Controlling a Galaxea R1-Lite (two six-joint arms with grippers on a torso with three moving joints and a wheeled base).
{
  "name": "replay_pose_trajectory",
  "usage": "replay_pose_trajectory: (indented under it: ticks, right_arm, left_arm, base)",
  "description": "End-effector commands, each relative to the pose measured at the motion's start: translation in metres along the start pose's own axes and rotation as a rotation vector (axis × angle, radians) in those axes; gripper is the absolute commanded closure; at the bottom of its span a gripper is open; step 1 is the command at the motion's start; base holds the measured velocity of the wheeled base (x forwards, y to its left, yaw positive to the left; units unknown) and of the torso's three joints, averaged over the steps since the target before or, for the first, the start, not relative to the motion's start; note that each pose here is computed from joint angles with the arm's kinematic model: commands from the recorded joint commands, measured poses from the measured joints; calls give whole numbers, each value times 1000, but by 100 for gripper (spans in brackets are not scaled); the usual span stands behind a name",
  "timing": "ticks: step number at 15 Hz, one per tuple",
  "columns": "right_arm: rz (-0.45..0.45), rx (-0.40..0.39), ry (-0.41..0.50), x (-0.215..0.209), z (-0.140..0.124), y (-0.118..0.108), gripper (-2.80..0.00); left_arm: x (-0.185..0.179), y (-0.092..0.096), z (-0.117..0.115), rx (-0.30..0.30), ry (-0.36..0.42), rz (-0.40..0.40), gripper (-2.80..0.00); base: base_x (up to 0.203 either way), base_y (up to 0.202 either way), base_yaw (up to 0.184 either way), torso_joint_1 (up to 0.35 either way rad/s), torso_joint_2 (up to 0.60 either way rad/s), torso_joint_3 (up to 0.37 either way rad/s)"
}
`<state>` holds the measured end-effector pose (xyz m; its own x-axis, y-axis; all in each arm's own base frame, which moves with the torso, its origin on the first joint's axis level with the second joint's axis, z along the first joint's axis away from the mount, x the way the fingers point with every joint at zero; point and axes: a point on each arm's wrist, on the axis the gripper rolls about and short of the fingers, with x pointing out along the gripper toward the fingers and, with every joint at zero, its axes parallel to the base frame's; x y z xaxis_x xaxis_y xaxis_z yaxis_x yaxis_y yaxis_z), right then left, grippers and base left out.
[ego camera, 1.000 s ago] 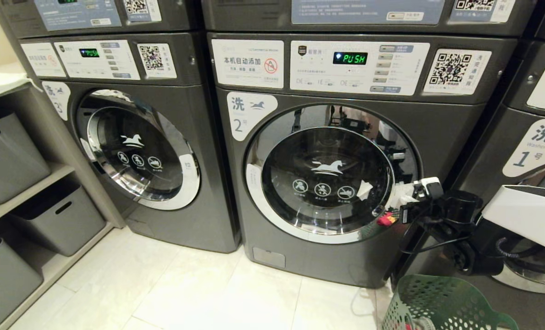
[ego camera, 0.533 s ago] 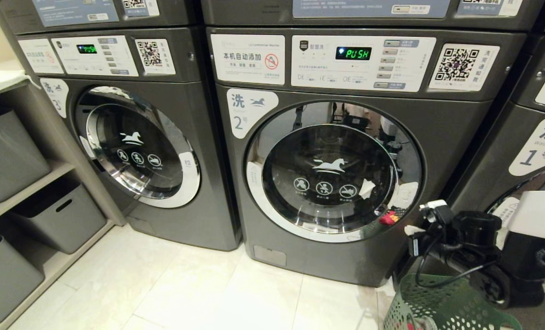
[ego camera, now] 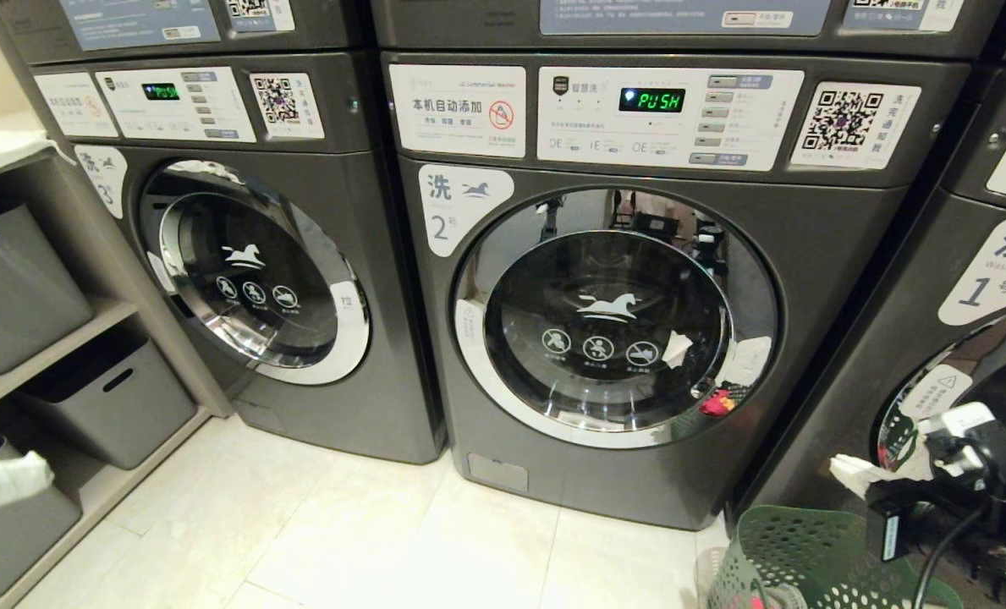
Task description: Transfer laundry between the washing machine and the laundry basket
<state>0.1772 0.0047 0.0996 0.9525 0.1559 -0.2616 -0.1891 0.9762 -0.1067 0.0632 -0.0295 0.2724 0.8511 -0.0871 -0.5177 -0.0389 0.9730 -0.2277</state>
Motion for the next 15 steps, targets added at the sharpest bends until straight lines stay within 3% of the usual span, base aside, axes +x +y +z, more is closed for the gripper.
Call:
replay_pose_trajectory:
  ticks: [1, 5, 8, 11, 12, 13, 15]
  right_arm:
    - [-32, -39, -191, -55, 25, 5, 0]
    - [-60, -82, -233, -142, -2, 22, 0]
    - [-81, -36, -98, -185, -48, 34, 0]
    - [-199, -4, -134, -199, -65, 36, 0]
    - [-230, -1, -195, -196, -63, 35, 0]
    - [-235, 3, -248, -193, -61, 35, 0]
    - [-136, -9, -225, -185, -72, 37, 0]
  left_arm:
    - [9, 12, -31, 50, 92, 15, 0]
    - [29, 30, -80, 122, 198, 3, 0]
    - [45, 35, -104, 145, 202, -17, 0]
    - [53, 47, -131, 251, 244, 5, 0]
    - [55, 50, -138, 280, 263, 2, 0]
    - [55, 52, -143, 302, 273, -40, 0]
    - [50, 59, -156, 350, 246, -165, 0]
  base:
    - [0, 0, 0, 0, 0, 0]
    - [0, 0, 0, 0, 0, 0]
    - [0, 0, 0, 0, 0, 0]
    - [0, 0, 0, 0, 0, 0]
    - [0, 0, 0, 0, 0, 0]
    - [0, 0, 0, 0, 0, 0]
    - [0, 0, 0, 0, 0, 0]
